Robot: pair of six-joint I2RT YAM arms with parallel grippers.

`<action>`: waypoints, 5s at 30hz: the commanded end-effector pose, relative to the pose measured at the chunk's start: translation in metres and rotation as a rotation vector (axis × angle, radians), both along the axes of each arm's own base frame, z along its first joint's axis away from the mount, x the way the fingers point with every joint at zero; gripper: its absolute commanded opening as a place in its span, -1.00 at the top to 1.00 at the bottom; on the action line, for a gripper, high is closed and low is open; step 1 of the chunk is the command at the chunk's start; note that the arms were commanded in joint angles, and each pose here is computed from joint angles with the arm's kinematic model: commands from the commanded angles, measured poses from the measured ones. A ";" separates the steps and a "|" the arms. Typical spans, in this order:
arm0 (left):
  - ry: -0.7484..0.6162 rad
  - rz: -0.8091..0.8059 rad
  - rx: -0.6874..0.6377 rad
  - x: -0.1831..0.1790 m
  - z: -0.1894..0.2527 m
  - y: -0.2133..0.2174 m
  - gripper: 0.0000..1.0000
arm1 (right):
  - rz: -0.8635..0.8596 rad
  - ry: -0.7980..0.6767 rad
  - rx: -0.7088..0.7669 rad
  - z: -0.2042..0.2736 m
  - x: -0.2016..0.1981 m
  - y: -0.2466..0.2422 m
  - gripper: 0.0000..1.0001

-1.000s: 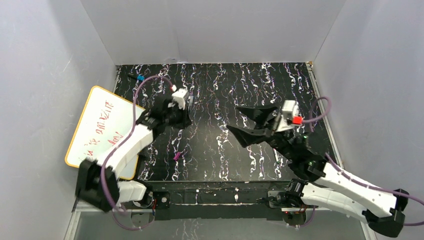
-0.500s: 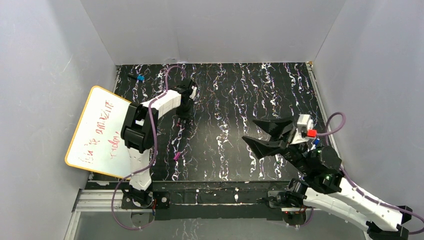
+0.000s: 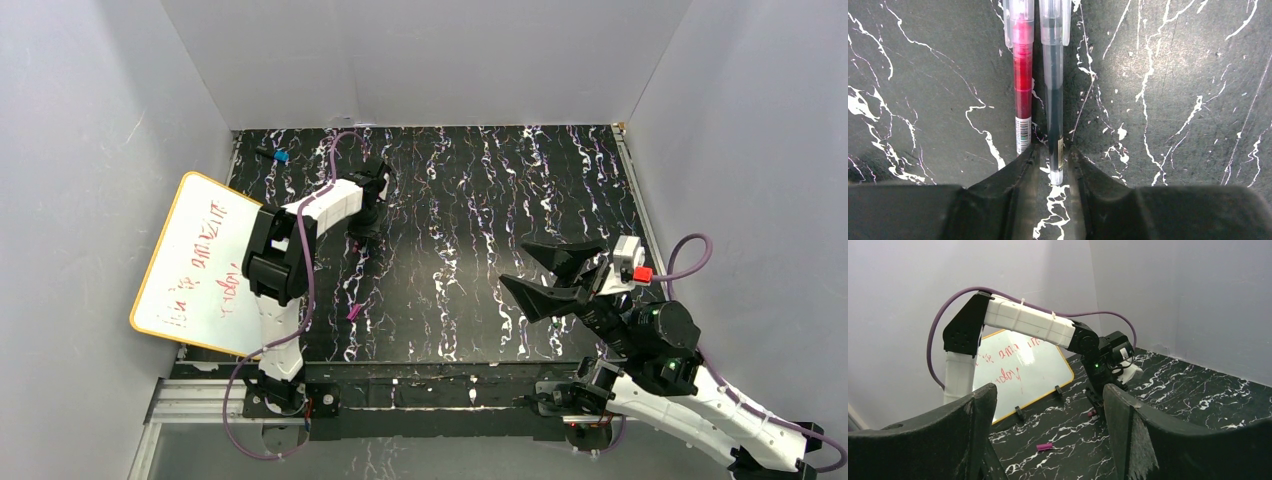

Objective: Insert the pens into the pen caps

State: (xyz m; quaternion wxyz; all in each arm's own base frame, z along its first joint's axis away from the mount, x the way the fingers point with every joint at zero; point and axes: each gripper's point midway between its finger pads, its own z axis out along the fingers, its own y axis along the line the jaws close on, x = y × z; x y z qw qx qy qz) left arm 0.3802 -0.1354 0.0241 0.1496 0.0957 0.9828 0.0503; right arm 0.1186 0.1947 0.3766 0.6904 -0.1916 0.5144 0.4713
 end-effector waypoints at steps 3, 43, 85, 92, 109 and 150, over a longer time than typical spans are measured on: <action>0.004 -0.018 0.031 -0.008 0.004 0.002 0.34 | -0.023 -0.007 0.006 0.000 0.003 -0.004 -0.71; -0.479 -0.282 -0.458 -0.091 0.174 -0.032 -0.73 | -0.809 1.197 -0.852 -0.288 0.158 -0.126 -0.29; 0.029 0.110 -0.243 -0.177 0.008 0.009 -0.29 | -0.781 1.631 -0.917 -0.394 0.113 -0.127 0.91; 0.077 0.154 -0.149 -0.192 0.007 0.021 -0.16 | -0.728 1.593 -0.886 -0.388 0.120 -0.118 0.97; 0.127 0.103 0.011 -0.184 -0.026 0.021 1.00 | -0.617 1.487 -0.828 -0.359 0.140 -0.099 0.97; -0.412 -0.472 -0.935 -0.160 0.194 -0.187 -0.52 | -0.074 0.727 -0.280 -0.087 0.187 0.058 0.97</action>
